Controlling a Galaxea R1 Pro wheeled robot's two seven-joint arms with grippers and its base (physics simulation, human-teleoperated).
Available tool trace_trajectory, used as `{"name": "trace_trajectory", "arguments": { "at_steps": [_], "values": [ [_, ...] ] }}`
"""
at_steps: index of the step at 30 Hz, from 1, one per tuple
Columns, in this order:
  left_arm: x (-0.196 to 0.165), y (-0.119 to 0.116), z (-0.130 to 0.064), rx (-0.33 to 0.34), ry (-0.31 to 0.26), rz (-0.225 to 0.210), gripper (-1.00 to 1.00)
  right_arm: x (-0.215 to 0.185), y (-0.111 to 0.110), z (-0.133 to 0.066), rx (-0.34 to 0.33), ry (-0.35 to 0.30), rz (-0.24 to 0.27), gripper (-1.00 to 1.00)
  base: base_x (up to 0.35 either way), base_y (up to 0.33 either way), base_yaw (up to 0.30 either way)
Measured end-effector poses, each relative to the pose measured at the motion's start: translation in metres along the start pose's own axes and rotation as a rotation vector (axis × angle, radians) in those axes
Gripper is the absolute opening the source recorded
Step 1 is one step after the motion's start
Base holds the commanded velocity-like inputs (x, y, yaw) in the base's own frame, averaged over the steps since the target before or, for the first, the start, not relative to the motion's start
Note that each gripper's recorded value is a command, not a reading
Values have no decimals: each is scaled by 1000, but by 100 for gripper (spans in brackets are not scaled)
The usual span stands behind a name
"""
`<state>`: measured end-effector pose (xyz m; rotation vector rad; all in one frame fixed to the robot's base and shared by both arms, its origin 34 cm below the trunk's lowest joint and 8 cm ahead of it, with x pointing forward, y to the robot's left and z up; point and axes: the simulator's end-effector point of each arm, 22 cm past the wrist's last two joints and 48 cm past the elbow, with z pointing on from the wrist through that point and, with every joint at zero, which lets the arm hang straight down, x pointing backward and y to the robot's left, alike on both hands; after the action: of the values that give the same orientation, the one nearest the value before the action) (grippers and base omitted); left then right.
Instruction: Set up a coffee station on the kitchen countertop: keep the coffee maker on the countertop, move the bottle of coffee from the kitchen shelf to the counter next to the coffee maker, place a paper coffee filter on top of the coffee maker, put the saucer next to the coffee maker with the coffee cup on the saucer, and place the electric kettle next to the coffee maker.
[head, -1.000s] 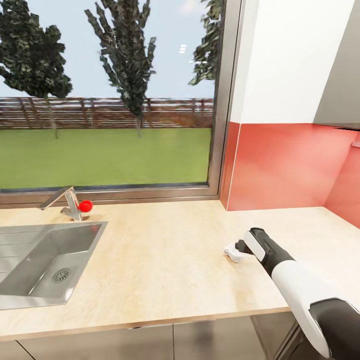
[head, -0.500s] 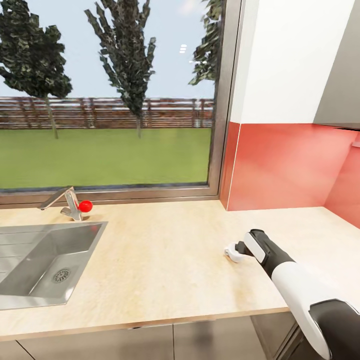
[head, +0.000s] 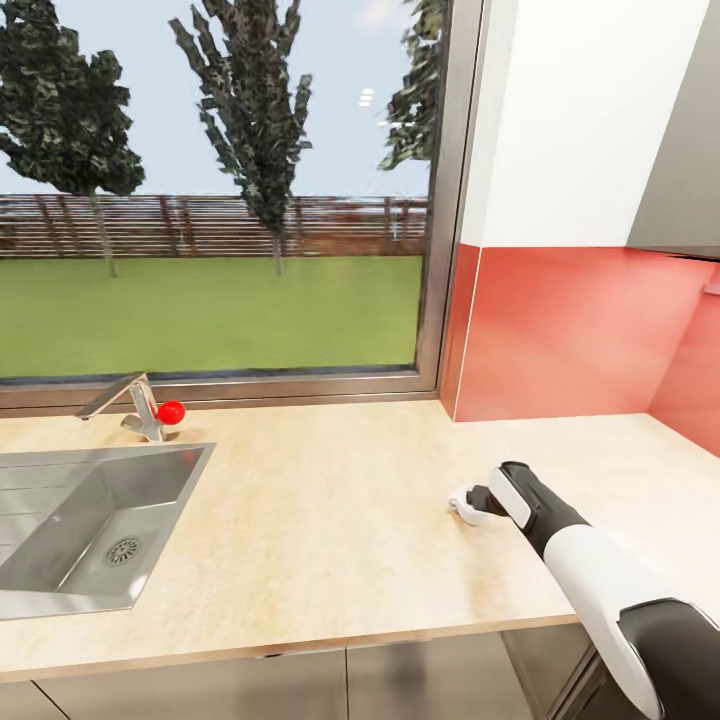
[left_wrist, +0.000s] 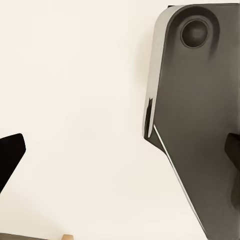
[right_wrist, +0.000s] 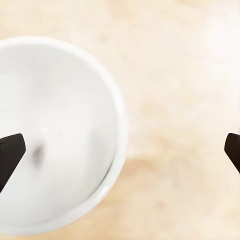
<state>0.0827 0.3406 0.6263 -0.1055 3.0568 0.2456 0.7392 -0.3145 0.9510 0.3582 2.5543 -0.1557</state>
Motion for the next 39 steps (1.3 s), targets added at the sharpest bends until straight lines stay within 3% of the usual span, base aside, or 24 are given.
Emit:
{"name": "trace_trajectory", "arguments": {
  "at_steps": [33,34,39],
  "values": [
    [0,-1,0,1,-2,0,100,15,-9,8,20,38,1,100,18,0,0],
    [0,-1,0,1,-1,0,100,15,-9,8,20,37,1,-100,0,0,0],
    [0,0,0,1,-2,0,100,13,-10,7,23,32,-5,-100,0,0,0]
  ]
}}
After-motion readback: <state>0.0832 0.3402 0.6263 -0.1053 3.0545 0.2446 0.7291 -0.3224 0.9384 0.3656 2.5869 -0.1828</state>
